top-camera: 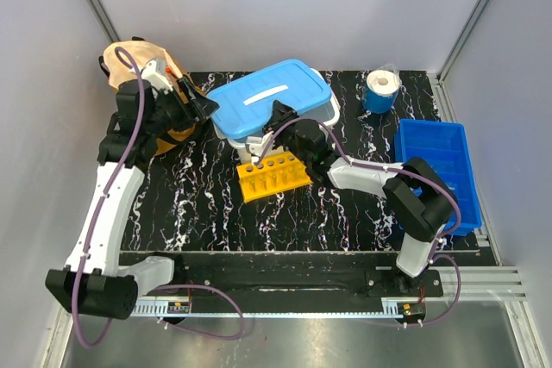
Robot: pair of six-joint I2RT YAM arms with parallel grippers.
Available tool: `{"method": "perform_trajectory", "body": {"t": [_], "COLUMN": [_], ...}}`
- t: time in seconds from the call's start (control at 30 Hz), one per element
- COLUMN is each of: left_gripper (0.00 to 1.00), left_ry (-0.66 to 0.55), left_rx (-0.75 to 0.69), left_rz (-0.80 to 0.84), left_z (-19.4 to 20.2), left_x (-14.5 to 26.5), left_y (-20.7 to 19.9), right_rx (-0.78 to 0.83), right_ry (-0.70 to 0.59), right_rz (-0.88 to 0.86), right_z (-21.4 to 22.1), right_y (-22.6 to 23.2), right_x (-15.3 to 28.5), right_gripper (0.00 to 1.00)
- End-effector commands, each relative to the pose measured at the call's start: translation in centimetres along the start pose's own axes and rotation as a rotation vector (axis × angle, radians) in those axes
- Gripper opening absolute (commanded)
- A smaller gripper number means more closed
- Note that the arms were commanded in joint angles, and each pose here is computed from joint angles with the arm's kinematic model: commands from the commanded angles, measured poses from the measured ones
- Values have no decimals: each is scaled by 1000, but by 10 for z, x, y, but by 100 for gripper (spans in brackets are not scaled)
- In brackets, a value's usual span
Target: Organize the chemistry lab equipment
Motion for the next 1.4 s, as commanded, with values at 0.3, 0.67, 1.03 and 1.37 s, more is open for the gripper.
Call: {"method": "perform_trajectory", "body": {"t": [0.3, 0.67, 1.03, 1.37], "left_gripper": [66, 65, 57, 54], "left_ry": [24, 134, 198, 229], "left_rx": [-71, -28, -53, -58], "left_rz": [-40, 0, -46, -72], "left_z": [0, 13, 17, 24], "left_x": [-46, -80, -106, -115], "left_y": [27, 39, 56, 68], "right_rx": [115, 70, 6, -82], "right_ry": [124, 159, 152, 170], "right_rz": [102, 92, 91, 59], "right_z": [14, 8, -9, -17], "right_y": [-25, -16, -20, -27], "right_x": [9, 6, 15, 27], "right_gripper": [2, 1, 24, 37]}}
Point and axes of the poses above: each gripper's point midway between its finger pads, its own x axis back along the fingers, its own y axis along the line the jaws close on, z = x × y, the point moved 7 cm from there along x, back along the fingers, and after that the axes turned 9 degrees about x, right-handed, at the moved point
